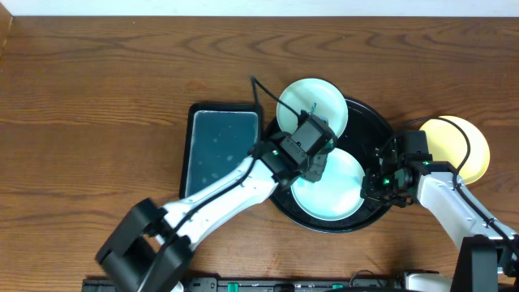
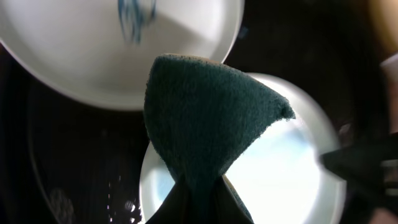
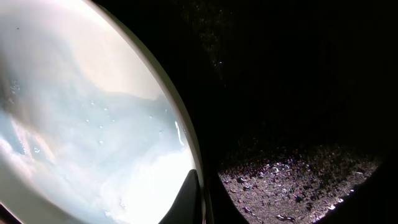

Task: Clean dirty plates on tray and stack at the side
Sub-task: 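Scrub the blue marks on the white plate with the left gripper's sponge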

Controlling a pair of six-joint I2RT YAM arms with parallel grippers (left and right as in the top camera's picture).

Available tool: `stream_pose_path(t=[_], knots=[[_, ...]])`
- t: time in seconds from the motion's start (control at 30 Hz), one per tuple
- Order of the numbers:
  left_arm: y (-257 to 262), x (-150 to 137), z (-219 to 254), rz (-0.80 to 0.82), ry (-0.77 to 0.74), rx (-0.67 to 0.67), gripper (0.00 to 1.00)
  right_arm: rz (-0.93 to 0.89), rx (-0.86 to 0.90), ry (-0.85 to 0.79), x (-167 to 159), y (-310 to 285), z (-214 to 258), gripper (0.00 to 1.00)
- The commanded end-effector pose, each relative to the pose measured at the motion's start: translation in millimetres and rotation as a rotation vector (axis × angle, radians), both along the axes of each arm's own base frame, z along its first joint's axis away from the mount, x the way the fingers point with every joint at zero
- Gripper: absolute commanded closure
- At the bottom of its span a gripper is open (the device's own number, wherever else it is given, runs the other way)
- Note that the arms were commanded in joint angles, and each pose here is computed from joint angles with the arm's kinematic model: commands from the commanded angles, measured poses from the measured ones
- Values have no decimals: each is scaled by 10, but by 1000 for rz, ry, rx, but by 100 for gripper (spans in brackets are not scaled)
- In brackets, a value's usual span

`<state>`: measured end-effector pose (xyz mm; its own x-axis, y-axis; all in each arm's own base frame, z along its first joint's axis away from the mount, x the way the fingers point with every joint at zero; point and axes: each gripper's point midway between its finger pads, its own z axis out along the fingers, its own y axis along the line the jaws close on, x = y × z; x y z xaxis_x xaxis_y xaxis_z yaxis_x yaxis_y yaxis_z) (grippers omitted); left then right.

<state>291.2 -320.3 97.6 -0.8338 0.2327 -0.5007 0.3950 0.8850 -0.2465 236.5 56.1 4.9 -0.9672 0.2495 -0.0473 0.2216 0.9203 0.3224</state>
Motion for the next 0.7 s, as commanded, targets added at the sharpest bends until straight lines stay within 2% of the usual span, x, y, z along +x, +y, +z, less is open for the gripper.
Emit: stream_pose_path(t=[0.0, 0.23, 0.47, 0.6, 0.67], knots=[[35, 34, -11, -2, -19, 21, 92, -6, -25, 13, -31, -21, -29, 99], [-123, -83, -365, -62, 92, 1, 92, -6, -25, 14, -32, -21, -29, 99], [-87, -121, -783, -60, 157, 67, 92, -6, -25, 14, -32, -21, -29, 99], [45, -31, -943, -12, 142, 134, 92, -6, -25, 15, -35, -21, -29, 99], [158, 81, -951, 67, 116, 160, 92, -6, -25, 18, -41, -22, -30, 99]])
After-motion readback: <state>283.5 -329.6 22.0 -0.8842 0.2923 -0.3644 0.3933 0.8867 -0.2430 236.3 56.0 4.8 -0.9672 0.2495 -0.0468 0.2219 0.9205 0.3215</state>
